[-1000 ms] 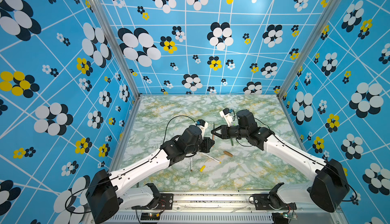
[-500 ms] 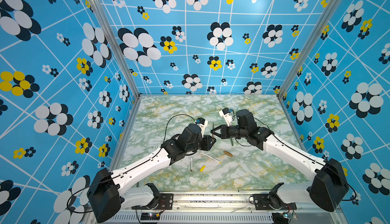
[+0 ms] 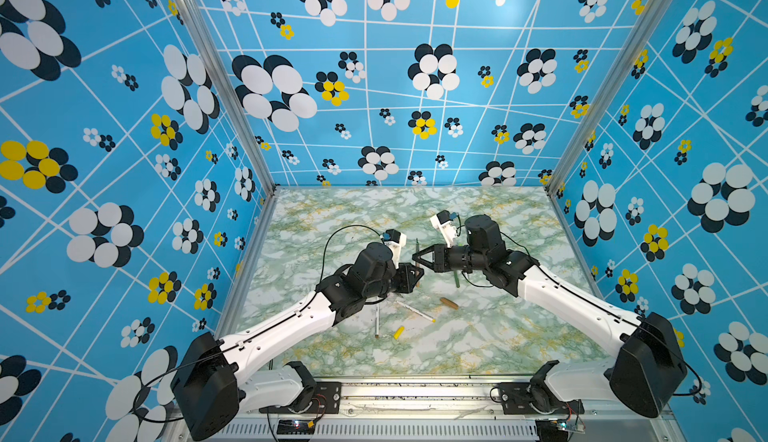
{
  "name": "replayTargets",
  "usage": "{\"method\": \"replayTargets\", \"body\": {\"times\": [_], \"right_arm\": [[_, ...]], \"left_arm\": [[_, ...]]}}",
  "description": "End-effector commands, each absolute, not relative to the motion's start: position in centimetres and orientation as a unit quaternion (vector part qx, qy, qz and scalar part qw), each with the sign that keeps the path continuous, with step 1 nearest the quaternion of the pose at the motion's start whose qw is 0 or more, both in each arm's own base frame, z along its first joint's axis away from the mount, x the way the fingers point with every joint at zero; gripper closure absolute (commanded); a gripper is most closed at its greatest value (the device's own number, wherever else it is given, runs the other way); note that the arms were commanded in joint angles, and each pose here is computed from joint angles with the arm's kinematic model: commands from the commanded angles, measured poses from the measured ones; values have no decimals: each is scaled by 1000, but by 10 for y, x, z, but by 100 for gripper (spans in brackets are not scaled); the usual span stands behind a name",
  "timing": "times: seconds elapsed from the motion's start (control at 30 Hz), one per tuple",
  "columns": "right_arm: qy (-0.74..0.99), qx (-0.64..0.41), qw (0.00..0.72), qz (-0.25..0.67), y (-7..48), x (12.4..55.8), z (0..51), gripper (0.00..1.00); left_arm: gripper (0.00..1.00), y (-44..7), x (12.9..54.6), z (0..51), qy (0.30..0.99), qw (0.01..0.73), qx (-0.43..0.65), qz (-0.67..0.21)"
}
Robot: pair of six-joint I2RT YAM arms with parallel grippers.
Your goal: Insert the pens into the pen caps
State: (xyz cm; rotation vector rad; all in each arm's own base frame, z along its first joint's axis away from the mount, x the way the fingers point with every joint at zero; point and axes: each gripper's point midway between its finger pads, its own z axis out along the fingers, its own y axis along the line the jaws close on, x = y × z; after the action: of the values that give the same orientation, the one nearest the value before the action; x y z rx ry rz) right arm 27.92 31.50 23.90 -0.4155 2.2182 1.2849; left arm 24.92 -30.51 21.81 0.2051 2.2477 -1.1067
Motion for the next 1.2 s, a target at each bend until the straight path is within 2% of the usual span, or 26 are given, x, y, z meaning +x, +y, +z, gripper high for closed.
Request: {"method": "replayTargets", "body": {"times": [0.0,0.1,0.3,0.4,0.77,0.97,1.17], "right_arm": [[817,-155,282,479,315,278,245,92],[821,-153,286,470,313,280,243,88],[846,-158,298,413,297,282,238,64],[872,-158,292,360,281,281,227,58],[959,-168,181,139,215,262,125,55],[967,-217,128,47,203,258,90,53],[960,-265,87,2,211,255,65,51]], "left_arm": [[94,-300,249,216,854,308,76,-413],[100,-297,248,213,858,308,78,-404],[100,-279,248,199,878,311,78,-355],[100,-268,245,194,886,310,86,-335],[100,-237,225,177,895,294,108,-318],[100,-233,220,172,891,296,101,-329],[100,-229,221,166,887,305,84,-337]]}}
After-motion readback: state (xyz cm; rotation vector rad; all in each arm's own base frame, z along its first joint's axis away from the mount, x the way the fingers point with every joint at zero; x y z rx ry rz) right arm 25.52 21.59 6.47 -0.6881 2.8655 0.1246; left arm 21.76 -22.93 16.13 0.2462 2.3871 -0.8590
